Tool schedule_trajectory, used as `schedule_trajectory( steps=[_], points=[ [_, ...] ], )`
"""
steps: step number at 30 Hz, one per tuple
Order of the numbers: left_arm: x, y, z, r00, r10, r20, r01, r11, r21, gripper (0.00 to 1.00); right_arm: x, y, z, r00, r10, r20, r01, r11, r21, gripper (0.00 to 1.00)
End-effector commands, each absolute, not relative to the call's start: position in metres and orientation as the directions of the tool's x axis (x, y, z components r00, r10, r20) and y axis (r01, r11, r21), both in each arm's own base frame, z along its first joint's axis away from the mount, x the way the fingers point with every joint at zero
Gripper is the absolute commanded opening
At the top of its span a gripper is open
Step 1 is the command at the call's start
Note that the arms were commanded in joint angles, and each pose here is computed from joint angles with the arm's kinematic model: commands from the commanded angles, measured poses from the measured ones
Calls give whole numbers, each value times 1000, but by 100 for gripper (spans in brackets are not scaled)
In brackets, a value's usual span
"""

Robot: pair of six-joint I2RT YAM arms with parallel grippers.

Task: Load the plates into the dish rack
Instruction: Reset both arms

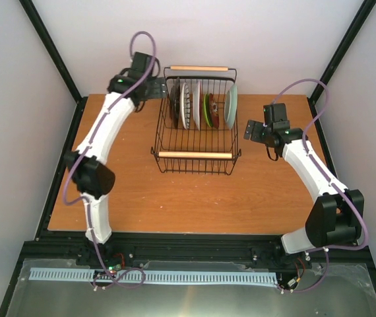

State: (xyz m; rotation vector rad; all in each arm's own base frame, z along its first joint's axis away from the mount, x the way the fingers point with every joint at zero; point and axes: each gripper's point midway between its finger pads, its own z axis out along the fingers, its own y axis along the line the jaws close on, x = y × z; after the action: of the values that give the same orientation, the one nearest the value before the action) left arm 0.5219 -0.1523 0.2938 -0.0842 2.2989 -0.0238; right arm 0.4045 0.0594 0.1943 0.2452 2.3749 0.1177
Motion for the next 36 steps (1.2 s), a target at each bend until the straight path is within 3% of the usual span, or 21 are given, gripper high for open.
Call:
schedule_trajectory(
  steps=[1, 7, 14, 19, 23, 27, 32, 36],
  points=[
    [492, -118, 378, -515, -170, -840, -57, 985, -165, 89, 402, 53, 214, -671, 208, -712, 143, 978, 151, 100],
    [447, -69, 373, -471, -234, -851, -71, 971, -227, 99, 394, 52, 234, -631, 181, -755, 107, 983, 146, 100],
    [400, -3, 312, -348, -358, -866, -134, 934, -332, 100, 375, 17, 262, -599, 116, -792, 179, 984, 8, 100],
    [412, 24, 233, -451, -400, -798, -212, 916, -339, 100, 368, 17, 264, -576, 182, -797, 168, 980, 102, 100],
    [422, 52, 208, -425, -428, -798, -367, 887, -280, 100, 359, 22, 255, -582, 177, -794, 138, 983, 117, 100],
    [424, 59, 208, -351, -337, -873, -335, 916, -219, 100, 350, 22, 255, -575, 167, -801, 123, 985, 117, 100],
    [413, 44, 201, -211, -20, -977, -141, 990, 10, 100, 349, 25, 254, -574, 163, -803, 105, 986, 125, 100],
    [407, 50, 172, -208, -17, -978, -162, 987, 17, 100, 354, 22, 251, -583, 144, -800, 109, 989, 99, 100]
  ],
)
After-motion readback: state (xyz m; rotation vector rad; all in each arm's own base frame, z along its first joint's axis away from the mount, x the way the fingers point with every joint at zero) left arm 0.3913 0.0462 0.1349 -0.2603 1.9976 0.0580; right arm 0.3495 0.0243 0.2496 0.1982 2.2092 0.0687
